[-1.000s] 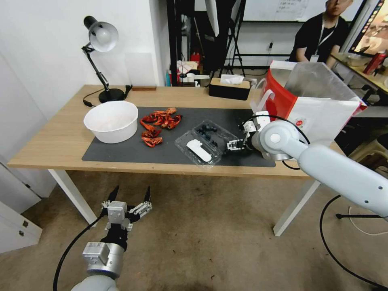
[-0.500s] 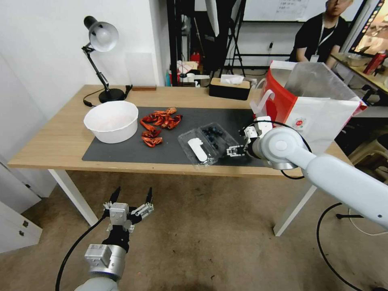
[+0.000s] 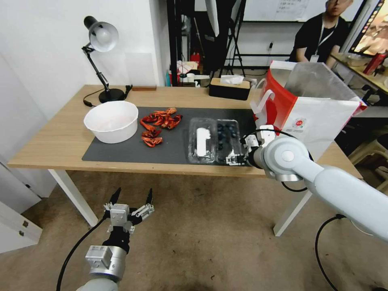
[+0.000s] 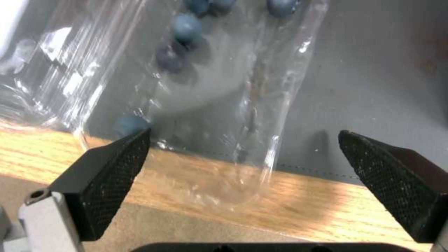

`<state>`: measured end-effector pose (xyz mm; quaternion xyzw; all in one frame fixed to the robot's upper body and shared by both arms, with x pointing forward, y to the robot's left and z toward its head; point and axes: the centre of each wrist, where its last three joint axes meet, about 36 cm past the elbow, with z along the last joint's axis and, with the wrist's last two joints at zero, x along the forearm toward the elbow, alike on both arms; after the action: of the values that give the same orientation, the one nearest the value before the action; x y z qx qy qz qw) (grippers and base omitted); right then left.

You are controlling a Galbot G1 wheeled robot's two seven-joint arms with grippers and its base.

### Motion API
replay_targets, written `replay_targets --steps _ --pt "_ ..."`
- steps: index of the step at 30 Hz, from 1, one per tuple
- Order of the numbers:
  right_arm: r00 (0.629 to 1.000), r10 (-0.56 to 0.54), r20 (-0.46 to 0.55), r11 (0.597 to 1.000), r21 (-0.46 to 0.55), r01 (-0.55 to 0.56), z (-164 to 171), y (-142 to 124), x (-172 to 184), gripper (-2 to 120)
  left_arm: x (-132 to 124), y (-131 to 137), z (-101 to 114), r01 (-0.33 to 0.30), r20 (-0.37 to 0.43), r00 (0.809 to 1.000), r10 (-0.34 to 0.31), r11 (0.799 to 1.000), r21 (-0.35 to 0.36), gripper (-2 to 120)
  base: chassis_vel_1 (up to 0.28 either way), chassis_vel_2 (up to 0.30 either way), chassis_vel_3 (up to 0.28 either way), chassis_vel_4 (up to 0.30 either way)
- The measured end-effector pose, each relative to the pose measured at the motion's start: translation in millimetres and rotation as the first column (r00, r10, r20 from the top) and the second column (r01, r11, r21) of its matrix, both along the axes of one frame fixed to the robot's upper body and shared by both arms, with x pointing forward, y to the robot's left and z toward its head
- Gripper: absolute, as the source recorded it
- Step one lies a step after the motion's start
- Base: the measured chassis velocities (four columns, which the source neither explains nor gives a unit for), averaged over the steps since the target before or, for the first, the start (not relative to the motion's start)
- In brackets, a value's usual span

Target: Close the takeout container lid, then place the container into the takeout bag.

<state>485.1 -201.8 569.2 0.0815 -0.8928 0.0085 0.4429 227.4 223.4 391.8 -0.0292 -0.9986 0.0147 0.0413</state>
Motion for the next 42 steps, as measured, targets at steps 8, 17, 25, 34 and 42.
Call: replay_targets --steps 8,17,25,34,42 --pt "1.0 0.004 0.008 1.0 0.014 -0.004 1 -1 5 100 -3 -2 -1 -0.006 0.003 1.0 0.006 1.0 0.0 100 0.0 0.0 0.0 0.0" --pt "0.984 0.035 0.172 0.999 -0.01 -0.033 8 -13 8 100 -5 -1 -1 -0.011 0.002 1.0 0.011 1.0 0.004 100 0.0 0.0 0.0 0.0" --pt "0.898 0.09 0.43 0.98 0.124 -0.157 4 -44 -22 100 -4 1 1 -0.01 0.008 1.0 0.01 1.0 0.007 100 0.0 0.0 0.0 0.0" --pt "0.68 0.085 0.728 0.95 0.146 -0.275 -33 -68 -69 100 -3 0 1 -0.004 0.005 1.0 0.004 1.0 -0.009 100 0.0 0.0 0.0 0.0" --pt "0.485 0.018 0.875 0.955 0.129 -0.268 -86 -71 -118 100 -3 -2 4 0.0 0.01 1.0 0.0 0.999 -0.036 100 0.0 0.0 0.0 0.0"
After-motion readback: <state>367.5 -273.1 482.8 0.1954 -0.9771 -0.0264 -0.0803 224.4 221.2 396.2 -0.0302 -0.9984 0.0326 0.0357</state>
